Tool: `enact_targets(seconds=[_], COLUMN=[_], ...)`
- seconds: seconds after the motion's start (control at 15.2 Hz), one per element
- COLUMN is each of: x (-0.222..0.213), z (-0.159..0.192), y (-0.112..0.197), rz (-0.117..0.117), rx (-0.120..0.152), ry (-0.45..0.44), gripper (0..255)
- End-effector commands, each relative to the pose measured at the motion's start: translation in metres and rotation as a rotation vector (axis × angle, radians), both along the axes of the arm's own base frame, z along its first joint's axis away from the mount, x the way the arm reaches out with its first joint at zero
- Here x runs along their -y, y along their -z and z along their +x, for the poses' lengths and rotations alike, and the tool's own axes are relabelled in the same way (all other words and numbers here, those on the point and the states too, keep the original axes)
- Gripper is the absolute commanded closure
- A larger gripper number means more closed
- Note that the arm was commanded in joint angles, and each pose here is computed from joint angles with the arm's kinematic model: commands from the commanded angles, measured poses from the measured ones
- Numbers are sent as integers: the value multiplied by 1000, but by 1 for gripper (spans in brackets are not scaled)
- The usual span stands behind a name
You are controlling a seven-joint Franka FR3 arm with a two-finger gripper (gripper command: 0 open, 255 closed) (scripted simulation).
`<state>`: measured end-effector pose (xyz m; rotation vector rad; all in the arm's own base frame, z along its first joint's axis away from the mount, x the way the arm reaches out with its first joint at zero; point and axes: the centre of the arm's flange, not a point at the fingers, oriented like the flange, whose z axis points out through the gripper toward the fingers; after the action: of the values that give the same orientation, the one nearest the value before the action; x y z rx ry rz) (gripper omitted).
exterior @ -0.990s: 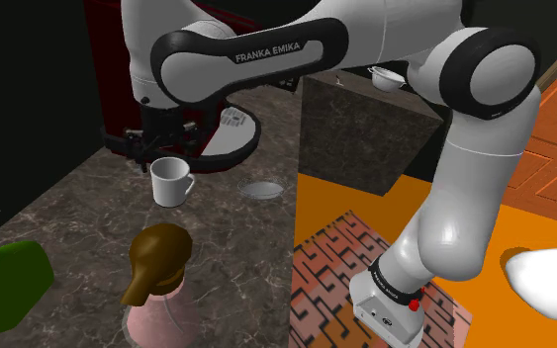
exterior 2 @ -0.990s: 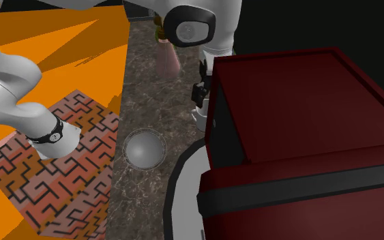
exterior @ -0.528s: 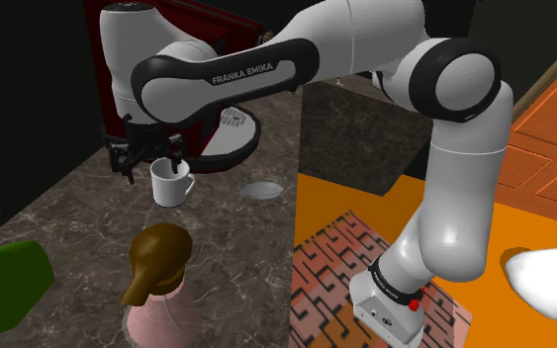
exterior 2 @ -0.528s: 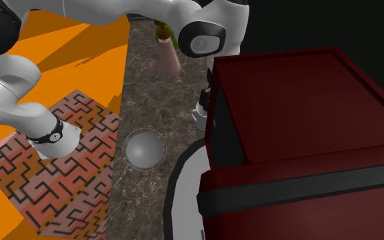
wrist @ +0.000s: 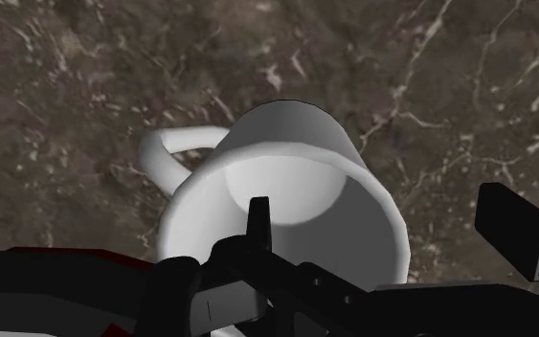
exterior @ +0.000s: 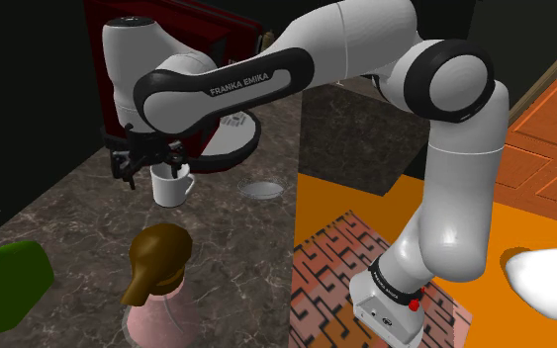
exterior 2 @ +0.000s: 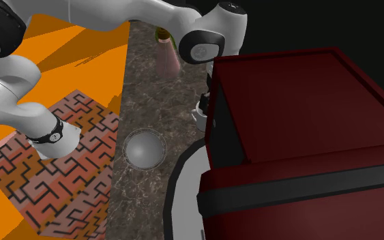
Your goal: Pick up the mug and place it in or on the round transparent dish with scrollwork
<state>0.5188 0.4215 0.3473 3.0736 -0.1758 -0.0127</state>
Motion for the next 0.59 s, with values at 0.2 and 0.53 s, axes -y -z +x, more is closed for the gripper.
enact_targets(seconds=[0.2,0.53], x=[0,0], z=[0,0], y=[0,0], rz=[0,0], rx=[0,0], ry=[0,0], gripper=[255,255])
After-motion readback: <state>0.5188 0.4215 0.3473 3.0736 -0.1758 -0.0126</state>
